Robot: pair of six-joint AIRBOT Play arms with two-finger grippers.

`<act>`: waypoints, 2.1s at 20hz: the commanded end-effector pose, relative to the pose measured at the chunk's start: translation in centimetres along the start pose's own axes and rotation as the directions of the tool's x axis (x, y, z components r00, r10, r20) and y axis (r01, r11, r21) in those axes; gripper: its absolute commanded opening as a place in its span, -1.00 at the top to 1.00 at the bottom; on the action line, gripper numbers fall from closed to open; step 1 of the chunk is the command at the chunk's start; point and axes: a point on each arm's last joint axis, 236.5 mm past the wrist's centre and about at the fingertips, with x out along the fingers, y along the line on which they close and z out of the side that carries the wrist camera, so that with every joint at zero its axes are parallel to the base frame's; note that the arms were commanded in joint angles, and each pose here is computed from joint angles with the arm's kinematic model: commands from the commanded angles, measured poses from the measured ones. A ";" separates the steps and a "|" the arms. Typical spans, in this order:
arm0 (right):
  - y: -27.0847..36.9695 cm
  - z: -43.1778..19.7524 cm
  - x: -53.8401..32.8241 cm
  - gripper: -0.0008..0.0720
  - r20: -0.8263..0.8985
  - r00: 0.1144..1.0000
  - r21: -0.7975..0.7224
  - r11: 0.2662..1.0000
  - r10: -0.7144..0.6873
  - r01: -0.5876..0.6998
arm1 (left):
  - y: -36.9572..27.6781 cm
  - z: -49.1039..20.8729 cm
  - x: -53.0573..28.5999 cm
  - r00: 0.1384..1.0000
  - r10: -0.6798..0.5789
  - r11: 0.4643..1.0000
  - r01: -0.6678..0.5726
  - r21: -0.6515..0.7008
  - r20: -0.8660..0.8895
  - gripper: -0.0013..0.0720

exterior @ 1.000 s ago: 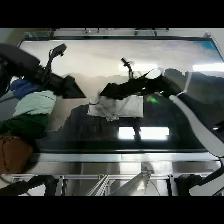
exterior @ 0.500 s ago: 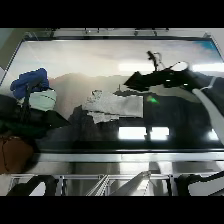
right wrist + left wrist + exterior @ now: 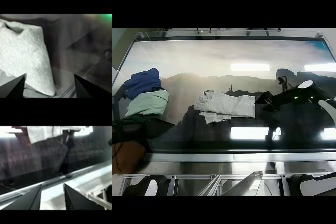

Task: Fold the shirts.

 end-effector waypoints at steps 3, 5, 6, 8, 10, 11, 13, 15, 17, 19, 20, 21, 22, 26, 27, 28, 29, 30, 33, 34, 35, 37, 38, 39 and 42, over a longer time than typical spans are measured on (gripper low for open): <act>4.7 -0.7 4.8 -0.84 -0.017 0.977 0.002 0.977 0.212 -0.212 | -0.6 1.5 -1.8 0.995 0.027 0.999 -0.030 0.037 0.093 0.16; 6.5 -0.8 5.6 -0.26 -0.012 0.962 -0.021 0.962 0.273 -0.273 | -0.9 1.6 -1.7 0.995 0.014 1.000 -0.016 0.024 0.096 0.16; 6.9 -0.7 5.7 0.50 -0.007 0.957 -0.036 0.957 0.289 -0.289 | -1.3 1.7 -1.7 0.995 -0.002 1.000 0.000 0.024 0.101 0.16; 7.3 0.0 4.9 0.94 0.016 0.953 -0.047 0.953 0.301 -0.300 | -2.0 1.9 -1.8 0.994 -0.030 0.999 0.028 0.023 0.109 0.16; 7.2 2.4 1.3 0.95 0.110 0.945 -0.071 0.951 0.308 -0.302 | -2.3 2.1 -1.8 0.992 -0.045 0.999 0.043 0.022 0.117 0.16; 6.5 4.3 -1.6 0.95 0.192 0.936 -0.079 0.956 0.294 -0.284 | -2.3 2.3 -1.8 0.991 -0.043 0.999 0.040 0.022 0.126 0.16; 1.9 8.4 -9.9 0.95 0.402 0.894 -0.013 0.977 0.199 -0.211 | -2.1 2.9 -1.9 0.988 -0.035 0.999 0.032 0.021 0.151 0.16; -6.6 10.7 -19.3 0.95 0.601 0.799 0.161 0.982 -0.015 -0.103 | -1.9 3.4 -2.0 0.985 -0.029 0.999 0.026 0.019 0.171 0.16; -15.9 8.6 -28.1 0.95 0.682 0.691 0.351 0.936 -0.237 -0.025 | -1.7 4.0 -2.0 0.981 -0.019 1.000 0.017 0.015 0.195 0.17; -23.6 2.5 -33.3 0.95 0.627 0.650 0.541 0.840 -0.429 0.033 | -1.5 4.4 -2.1 0.977 -0.014 1.000 0.011 0.014 0.212 0.17; -26.8 -1.3 -34.9 0.95 0.573 0.641 0.625 0.778 -0.510 0.059 | -1.4 4.6 -2.2 0.975 -0.011 1.000 0.008 0.013 0.222 0.17; -29.2 -4.7 -36.0 0.95 0.529 0.629 0.691 0.719 -0.570 0.070 | -1.3 5.0 -2.2 0.972 -0.006 1.000 0.004 0.012 0.236 0.17; -31.1 -7.7 -36.9 0.95 0.501 0.614 0.741 0.668 -0.610 0.060 | -1.2 5.2 -2.2 0.970 -0.004 1.000 0.002 0.007 0.243 0.17; -35.0 -15.0 -36.7 0.95 0.461 0.599 0.840 0.540 -0.655 -0.056 | -0.1 4.9 -0.8 0.985 -0.017 0.999 0.025 -0.042 0.171 0.16; -35.5 -15.7 -36.5 0.95 0.456 0.598 0.844 0.534 -0.659 -0.055 | 0.0 4.6 -0.2 0.990 -0.028 0.998 0.035 -0.051 0.140 0.17; -35.7 -16.0 -36.4 0.95 0.453 0.602 0.839 0.542 -0.658 -0.040 | -0.2 4.2 0.5 0.994 -0.044 0.997 0.049 -0.055 0.100 0.17; -35.8 -16.0 -36.2 0.94 0.452 0.605 0.839 0.543 -0.655 -0.039 | -0.3 3.8 1.2 0.996 -0.058 0.997 0.061 -0.055 0.065 0.25; -35.7 -15.8 -36.2 0.91 0.460 0.607 0.836 0.546 -0.648 -0.051 | -0.6 3.5 2.0 0.997 -0.071 0.996 0.073 -0.053 0.033 0.58; -32.4 -14.9 -34.9 -0.94 0.497 0.685 0.804 0.580 -0.533 -0.131 | -0.9 3.1 3.8 0.995 -0.093 0.995 0.091 -0.050 -0.029 0.74; -30.8 -15.2 -34.3 -0.94 0.490 0.722 0.805 0.571 -0.488 -0.160 | -1.1 3.2 4.1 0.994 -0.097 0.994 0.095 -0.047 -0.045 0.74; -28.7 -15.6 -33.5 -0.94 0.477 0.768 0.808 0.557 -0.429 -0.191 | -1.3 3.5 4.3 0.993 -0.103 0.994 0.101 -0.035 -0.058 0.74; -24.7 -16.5 -32.7 -0.15 0.454 0.824 0.795 0.571 -0.339 -0.203 | -2.3 4.4 4.3 0.991 -0.115 0.993 0.117 0.018 -0.071 0.74; -22.7 -16.6 -32.6 0.41 0.449 0.835 0.778 0.599 -0.319 -0.190 | -2.9 4.8 4.3 0.990 -0.118 0.992 0.121 0.042 -0.073 0.74; -21.1 -16.1 -32.7 0.43 0.456 0.828 0.757 0.632 -0.326 -0.168 | -3.5 5.1 4.2 0.989 -0.123 0.990 0.128 0.065 -0.077 0.75; -12.9 -9.8 -30.9 0.94 0.596 0.773 0.512 0.844 -0.218 -0.158 | -5.6 5.0 4.3 0.985 -0.139 0.979 0.152 0.137 -0.099 0.75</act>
